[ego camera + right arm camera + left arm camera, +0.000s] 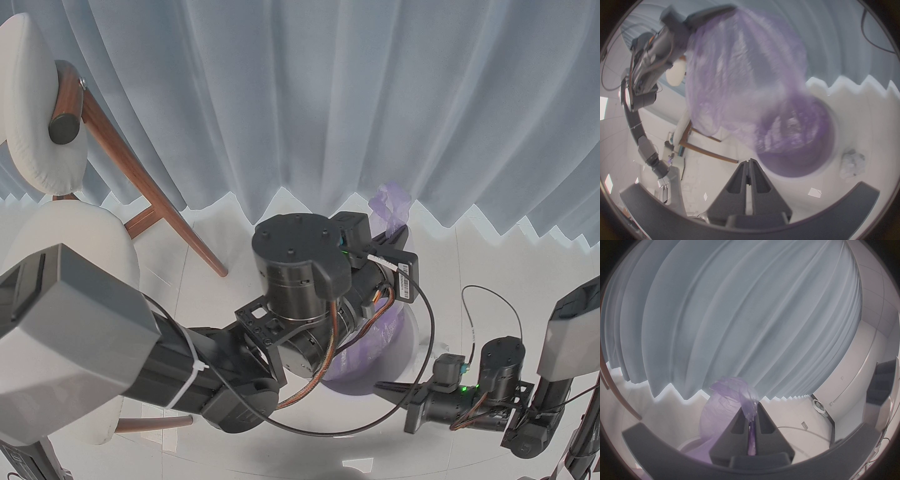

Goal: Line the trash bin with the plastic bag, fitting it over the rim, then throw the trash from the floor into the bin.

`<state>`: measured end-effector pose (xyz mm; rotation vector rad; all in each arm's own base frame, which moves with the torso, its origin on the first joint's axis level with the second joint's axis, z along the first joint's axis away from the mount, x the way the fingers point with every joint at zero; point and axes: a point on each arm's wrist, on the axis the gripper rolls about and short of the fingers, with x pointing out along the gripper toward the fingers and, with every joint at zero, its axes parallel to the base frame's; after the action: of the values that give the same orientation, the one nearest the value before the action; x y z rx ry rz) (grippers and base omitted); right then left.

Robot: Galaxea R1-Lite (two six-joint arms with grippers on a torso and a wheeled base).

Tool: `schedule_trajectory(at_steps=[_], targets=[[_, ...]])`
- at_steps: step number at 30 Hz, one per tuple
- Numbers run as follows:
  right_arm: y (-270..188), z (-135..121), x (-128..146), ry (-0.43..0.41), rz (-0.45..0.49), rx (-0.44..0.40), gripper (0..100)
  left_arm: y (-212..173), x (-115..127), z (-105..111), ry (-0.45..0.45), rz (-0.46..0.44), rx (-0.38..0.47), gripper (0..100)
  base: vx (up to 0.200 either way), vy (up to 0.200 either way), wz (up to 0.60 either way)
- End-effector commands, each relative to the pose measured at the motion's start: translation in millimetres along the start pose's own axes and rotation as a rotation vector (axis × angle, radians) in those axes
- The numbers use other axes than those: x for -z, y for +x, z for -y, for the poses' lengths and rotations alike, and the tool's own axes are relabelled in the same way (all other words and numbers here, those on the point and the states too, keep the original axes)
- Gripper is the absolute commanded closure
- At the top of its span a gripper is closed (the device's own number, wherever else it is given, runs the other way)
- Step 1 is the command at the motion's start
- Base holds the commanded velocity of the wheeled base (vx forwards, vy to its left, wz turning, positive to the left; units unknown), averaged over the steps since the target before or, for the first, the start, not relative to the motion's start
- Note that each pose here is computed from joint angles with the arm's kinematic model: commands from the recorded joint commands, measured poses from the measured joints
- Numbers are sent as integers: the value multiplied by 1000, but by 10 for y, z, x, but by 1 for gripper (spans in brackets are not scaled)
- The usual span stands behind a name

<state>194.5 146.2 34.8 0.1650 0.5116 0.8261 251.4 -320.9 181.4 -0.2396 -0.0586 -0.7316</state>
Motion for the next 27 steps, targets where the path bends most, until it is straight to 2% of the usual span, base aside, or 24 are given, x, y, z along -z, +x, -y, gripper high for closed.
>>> schedule_trajectory(at_steps=[1, 4, 8, 14, 15, 21, 23, 27], targets=[[408, -217, 253, -26, -89, -107, 100, -1, 24, 75, -24, -2, 16, 100, 0, 0, 0], [594, -278, 244, -8, -65, -137, 100, -6, 33, 85, -23, -7, 18, 100, 0, 0, 0], [749, -274, 185, 25, -15, -115, 100, -11, 39, 103, -26, -8, 24, 100, 0, 0, 0], [1104, -460, 87, 169, 112, -77, 100, -14, 54, 139, -26, -11, 31, 100, 0, 0, 0], [1207, -487, 78, 216, 164, -22, 100, -14, 55, 132, -28, -11, 30, 100, 0, 0, 0], [1181, -423, 82, 291, 228, 116, 100, -4, 93, 128, -37, -18, 28, 100, 0, 0, 0], [1107, -400, -38, 319, 279, 144, 100, -4, 95, 127, -37, -20, 26, 100, 0, 0, 0], [894, -262, -140, 333, 299, 200, 100, -4, 91, 101, -35, -19, 17, 100, 0, 0, 0]])
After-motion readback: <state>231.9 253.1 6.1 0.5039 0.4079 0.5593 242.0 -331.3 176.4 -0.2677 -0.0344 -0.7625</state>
